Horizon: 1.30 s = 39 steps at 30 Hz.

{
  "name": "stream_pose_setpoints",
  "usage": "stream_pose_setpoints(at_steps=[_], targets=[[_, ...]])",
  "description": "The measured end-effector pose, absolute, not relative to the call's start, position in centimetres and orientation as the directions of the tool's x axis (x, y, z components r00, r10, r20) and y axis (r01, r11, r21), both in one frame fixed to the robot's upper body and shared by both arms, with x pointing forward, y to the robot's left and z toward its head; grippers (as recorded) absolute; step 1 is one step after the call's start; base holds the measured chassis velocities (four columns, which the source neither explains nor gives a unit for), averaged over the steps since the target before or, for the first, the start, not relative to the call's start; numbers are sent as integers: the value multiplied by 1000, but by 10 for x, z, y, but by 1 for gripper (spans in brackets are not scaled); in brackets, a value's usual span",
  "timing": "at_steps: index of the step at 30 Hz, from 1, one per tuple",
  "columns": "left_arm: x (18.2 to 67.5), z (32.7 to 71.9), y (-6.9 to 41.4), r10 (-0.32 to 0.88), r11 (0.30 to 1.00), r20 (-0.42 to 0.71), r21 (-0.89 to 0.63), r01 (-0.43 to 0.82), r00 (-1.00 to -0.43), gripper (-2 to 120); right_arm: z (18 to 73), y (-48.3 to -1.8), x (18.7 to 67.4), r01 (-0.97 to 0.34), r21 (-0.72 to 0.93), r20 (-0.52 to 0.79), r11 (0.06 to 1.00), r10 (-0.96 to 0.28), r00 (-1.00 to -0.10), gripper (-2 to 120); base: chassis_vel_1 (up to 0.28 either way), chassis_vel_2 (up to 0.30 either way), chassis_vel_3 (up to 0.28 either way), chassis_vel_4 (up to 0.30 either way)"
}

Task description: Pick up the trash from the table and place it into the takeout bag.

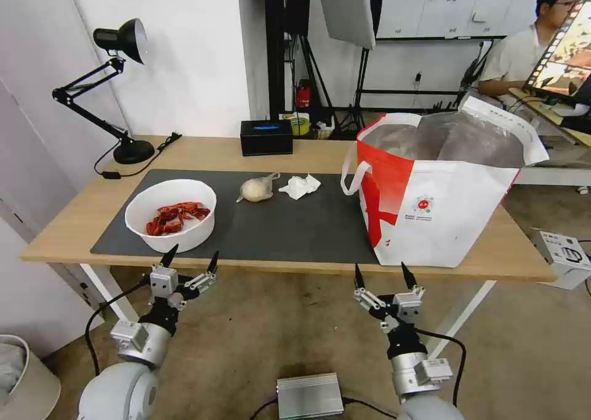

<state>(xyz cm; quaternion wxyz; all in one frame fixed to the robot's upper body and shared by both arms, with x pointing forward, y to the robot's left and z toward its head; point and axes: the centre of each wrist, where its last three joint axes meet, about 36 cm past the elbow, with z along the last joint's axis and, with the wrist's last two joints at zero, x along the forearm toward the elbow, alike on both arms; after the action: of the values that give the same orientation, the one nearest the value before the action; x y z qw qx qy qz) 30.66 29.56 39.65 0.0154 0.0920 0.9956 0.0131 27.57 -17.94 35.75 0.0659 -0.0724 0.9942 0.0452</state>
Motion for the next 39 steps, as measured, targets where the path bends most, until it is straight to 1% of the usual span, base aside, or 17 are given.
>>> stream_pose_setpoints(at_steps=[3, 7, 8, 18, 27, 30, 32, 33, 34, 36, 37, 39], targets=[[304, 395, 295, 183, 983, -31, 26, 182, -983, 100, 356, -177, 288, -179, 91, -159, 980, -163, -974, 100, 0, 0, 0, 0], [301, 393, 295, 180, 983, -31, 23, 180, -983, 100, 356, -175, 317, -207, 110, -193, 972, -183, -964, 100, 0, 0, 0, 0], [301, 393, 295, 180, 983, -31, 23, 180, -983, 100, 356, -175, 317, -207, 110, -193, 972, -183, -964, 100, 0, 0, 0, 0], [296, 388, 299, 178, 984, -22, 24, 177, -984, 100, 348, -153, 372, -281, 105, -204, 954, -256, -945, 100, 0, 0, 0, 0], [295, 387, 301, 170, 985, -22, 24, 170, -985, 100, 351, -134, 406, -296, 118, -195, 948, -270, -943, 100, 0, 0, 0, 0], [296, 386, 302, 170, 985, -22, 27, 170, -985, 100, 358, -125, 429, -297, 135, -189, 945, -270, -944, 100, 0, 0, 0, 0], [296, 386, 302, 170, 985, -22, 27, 170, -985, 100, 358, -125, 429, -297, 135, -189, 945, -270, -944, 100, 0, 0, 0, 0], [296, 387, 303, 169, 985, -23, 28, 168, -985, 100, 362, -121, 445, -297, 144, -184, 944, -270, -945, 100, 0, 0, 0, 0], [296, 387, 303, 169, 985, -23, 28, 168, -985, 100, 362, -121, 445, -297, 144, -184, 944, -270, -945, 100, 0, 0, 0, 0], [296, 386, 303, 169, 985, -22, 28, 168, -985, 100, 366, -115, 467, -297, 144, -176, 944, -271, -946, 100, 0, 0, 0, 0], [296, 386, 303, 169, 985, -22, 28, 168, -985, 100, 366, -115, 467, -297, 144, -176, 944, -271, -946, 100, 0, 0, 0, 0], [297, 385, 304, 169, 985, -25, 28, 168, -985, 100, 369, -108, 482, -295, 157, -160, 942, -271, -949, 100, 0, 0, 0, 0]])
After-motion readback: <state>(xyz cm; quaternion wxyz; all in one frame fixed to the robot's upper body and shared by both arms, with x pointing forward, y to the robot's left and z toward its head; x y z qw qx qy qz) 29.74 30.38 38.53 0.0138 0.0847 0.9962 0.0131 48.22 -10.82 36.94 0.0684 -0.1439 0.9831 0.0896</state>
